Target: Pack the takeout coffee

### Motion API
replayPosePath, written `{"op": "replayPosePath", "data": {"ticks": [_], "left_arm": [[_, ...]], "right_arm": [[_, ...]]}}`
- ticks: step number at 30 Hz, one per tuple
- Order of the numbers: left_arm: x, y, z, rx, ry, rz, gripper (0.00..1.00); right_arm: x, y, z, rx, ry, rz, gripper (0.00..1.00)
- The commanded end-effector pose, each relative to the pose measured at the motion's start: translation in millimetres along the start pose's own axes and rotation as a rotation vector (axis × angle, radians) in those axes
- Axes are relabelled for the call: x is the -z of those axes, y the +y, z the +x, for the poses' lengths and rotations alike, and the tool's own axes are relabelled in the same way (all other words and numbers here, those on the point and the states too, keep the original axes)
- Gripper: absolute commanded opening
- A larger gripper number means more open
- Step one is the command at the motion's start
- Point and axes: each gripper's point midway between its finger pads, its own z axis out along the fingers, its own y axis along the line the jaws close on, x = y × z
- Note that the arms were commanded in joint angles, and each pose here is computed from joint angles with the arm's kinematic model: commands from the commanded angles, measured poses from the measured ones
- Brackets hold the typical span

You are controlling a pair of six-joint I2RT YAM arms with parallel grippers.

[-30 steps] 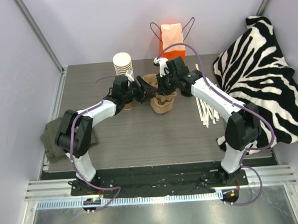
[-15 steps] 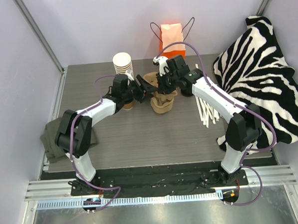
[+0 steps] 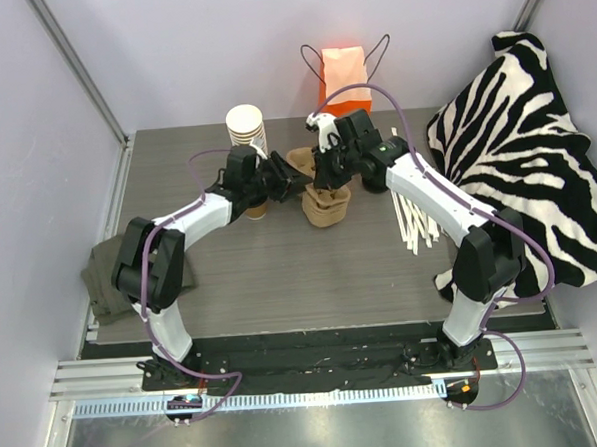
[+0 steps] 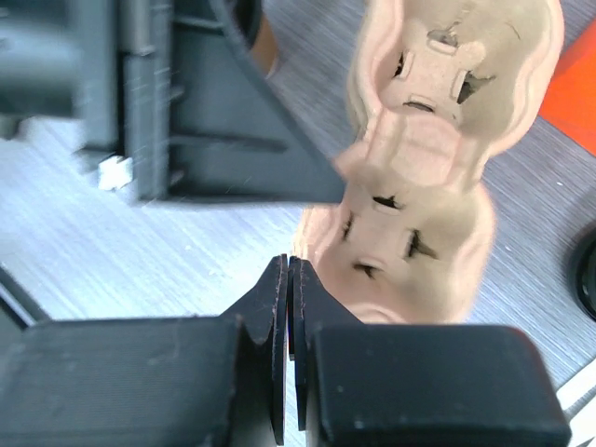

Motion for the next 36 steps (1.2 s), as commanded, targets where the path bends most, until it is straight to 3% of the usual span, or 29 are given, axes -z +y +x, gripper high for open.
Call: {"op": "replayPosePath", "data": {"ticks": [1, 10, 15, 16, 17, 36], "left_arm": [[-3.4, 9.9, -17.1, -0.007, -0.043, -0.039, 0.43], [-6.8, 15.1, -15.5, -0.007, -0.037, -0.049, 0.41], [-9.5, 9.2, -12.5, -0.009, -0.027, -0.025, 0.4], [-10.4, 8.6, -12.3, -0.01, -0.027, -0.023, 0.4], [-11.0, 7.9, -11.9, -0.008, -0.026, -0.022, 0.4], [-9.6, -15.4, -10.8, -0.007, -0.018, 0.059, 0.39]], "right_arm": [[21.3, 23.7, -19.9, 0.047, -0.07, -0.082, 0.01], [18.3, 24.1, -17.5, 0.064, -0.047, -0.09, 0.02], [16.1, 12.4, -10.7, 0.092, -0.007, -0.034, 0.28], [14.2, 10.9, -6.2, 0.094, 0.004, -0.03, 0.41], [13.0, 8.5, -5.4, 0.1, 0.006, -0.019, 0.45], [-30.4, 3.5, 26.4, 0.146, 0.071, 0.032, 0.46]]}}
